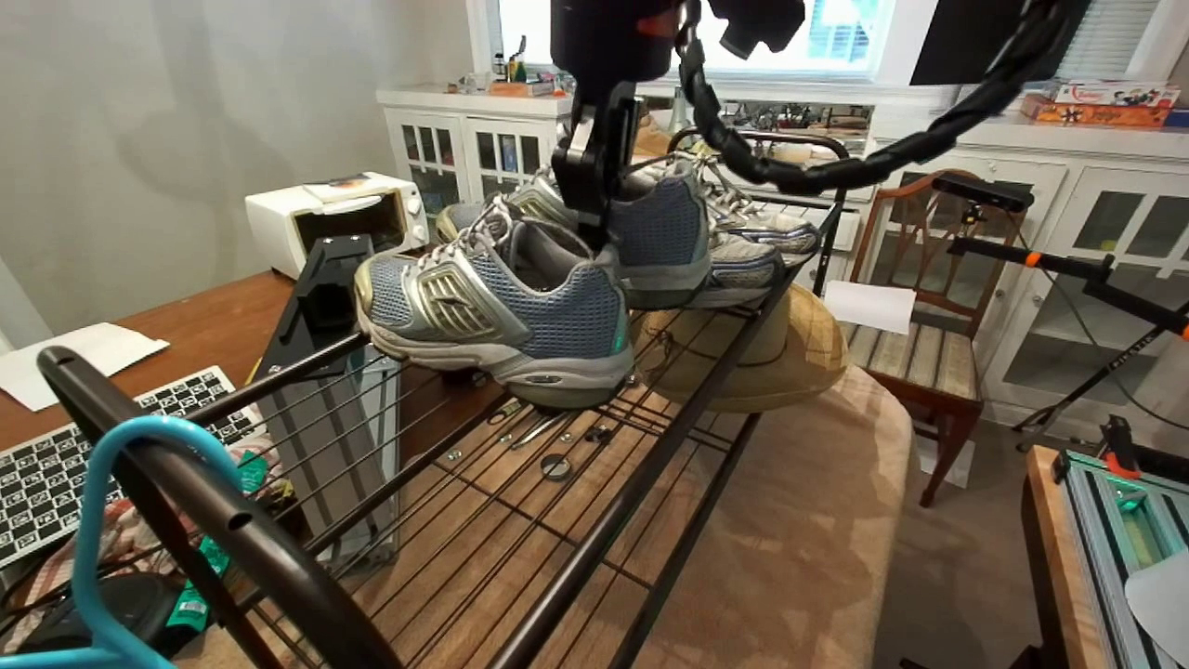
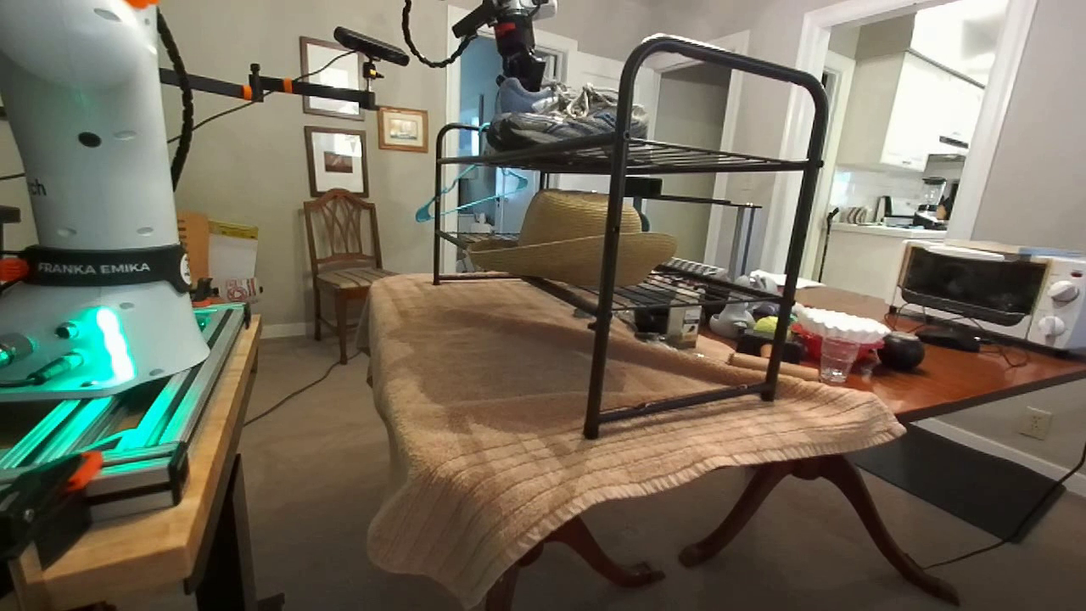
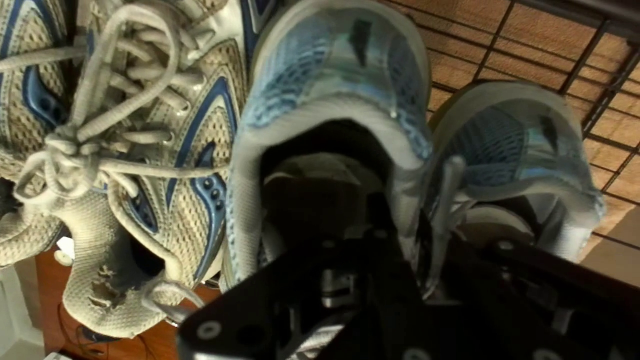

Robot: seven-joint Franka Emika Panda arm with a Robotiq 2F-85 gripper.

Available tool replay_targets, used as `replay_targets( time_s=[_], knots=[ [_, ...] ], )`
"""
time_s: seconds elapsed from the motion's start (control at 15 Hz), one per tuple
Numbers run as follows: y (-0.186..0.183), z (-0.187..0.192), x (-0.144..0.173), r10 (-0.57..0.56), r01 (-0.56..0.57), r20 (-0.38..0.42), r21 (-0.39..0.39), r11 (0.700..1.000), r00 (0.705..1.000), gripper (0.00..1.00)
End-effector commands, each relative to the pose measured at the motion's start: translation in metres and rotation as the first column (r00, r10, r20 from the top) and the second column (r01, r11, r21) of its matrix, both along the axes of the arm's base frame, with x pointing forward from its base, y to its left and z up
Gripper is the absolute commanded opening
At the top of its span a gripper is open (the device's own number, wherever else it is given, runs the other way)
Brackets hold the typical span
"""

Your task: Move the blue pair of shoes to the left

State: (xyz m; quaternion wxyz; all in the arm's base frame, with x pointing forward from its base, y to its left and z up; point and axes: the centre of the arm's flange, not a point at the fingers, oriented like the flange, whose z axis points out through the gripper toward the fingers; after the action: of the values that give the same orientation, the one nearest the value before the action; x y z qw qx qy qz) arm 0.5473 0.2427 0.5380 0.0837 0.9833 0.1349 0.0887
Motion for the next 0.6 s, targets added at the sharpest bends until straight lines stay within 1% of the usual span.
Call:
replay_targets(
  time_s=[0.0,0.53],
  knots=[
    [0.0042,-0.0122,-0.0094,0.013,-0.013,-0.039,0.004,1.0,0.999,0.03],
    [0.008,-0.0196,-0.0091,0.009,-0.009,-0.078,-0.005,1.0,0.997,0.03]
  ],
)
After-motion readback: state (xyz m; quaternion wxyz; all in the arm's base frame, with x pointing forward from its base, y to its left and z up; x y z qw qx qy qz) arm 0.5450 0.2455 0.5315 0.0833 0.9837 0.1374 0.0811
